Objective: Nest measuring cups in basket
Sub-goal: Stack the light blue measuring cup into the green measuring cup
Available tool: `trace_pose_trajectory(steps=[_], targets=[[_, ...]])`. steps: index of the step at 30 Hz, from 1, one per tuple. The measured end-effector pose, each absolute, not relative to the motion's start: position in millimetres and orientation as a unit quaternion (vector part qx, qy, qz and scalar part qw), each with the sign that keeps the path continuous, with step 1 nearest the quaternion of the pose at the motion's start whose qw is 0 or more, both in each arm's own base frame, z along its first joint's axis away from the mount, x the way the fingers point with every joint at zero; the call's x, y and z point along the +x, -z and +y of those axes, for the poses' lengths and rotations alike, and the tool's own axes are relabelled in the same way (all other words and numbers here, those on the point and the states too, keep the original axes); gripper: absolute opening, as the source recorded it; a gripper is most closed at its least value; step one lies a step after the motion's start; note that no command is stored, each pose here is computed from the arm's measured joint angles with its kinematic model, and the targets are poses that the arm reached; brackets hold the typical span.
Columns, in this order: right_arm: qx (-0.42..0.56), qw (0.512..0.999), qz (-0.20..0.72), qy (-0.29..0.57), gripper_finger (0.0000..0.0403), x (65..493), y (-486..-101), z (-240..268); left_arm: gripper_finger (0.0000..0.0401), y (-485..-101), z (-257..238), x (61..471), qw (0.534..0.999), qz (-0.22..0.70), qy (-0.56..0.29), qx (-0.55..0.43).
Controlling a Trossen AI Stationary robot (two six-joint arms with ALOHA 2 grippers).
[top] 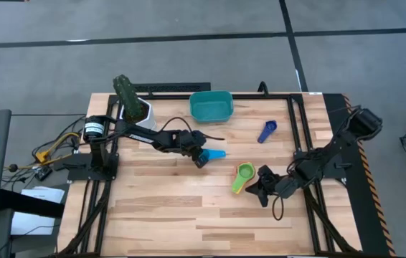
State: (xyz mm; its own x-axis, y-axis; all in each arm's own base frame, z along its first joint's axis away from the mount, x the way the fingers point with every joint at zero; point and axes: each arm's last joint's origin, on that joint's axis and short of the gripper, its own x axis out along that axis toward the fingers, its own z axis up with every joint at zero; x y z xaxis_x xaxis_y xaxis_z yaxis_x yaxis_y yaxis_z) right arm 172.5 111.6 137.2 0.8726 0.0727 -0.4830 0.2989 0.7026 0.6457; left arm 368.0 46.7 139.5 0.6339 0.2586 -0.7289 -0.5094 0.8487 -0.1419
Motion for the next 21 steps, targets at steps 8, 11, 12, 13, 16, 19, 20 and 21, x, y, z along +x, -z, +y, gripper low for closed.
trace_pose_trajectory(steps=[8,11,12,13,16,19,20,21], targets=[[0.360,0.911,0.196,0.038,0.0014,172,-161,102,0.0006,-141,46,370,0.898,0.380,-0.181,-0.132],[0.329,0.928,0.172,0.032,0.0014,172,-170,94,0.0004,-141,47,370,0.901,0.385,-0.162,-0.114],[0.318,0.934,0.161,0.032,0.0017,173,-174,91,0.0003,-141,48,370,0.903,0.388,-0.151,-0.108],[0.305,0.940,0.150,0.032,0.0021,174,-177,88,0.0003,-141,50,369,0.904,0.390,-0.140,-0.103],[0.266,0.956,0.119,0.040,0.0033,176,-186,76,0.0004,-141,56,369,0.908,0.395,-0.112,-0.089],[0.227,0.968,0.095,0.056,0.0038,179,-193,65,0.0003,-141,62,367,0.909,0.399,-0.092,-0.074],[0.212,0.971,0.091,0.063,0.0038,180,-194,61,0.0003,-141,63,367,0.910,0.400,-0.088,-0.070],[0.198,0.974,0.088,0.070,0.0036,181,-194,58,0.0002,-142,64,367,0.911,0.399,-0.084,-0.067]])
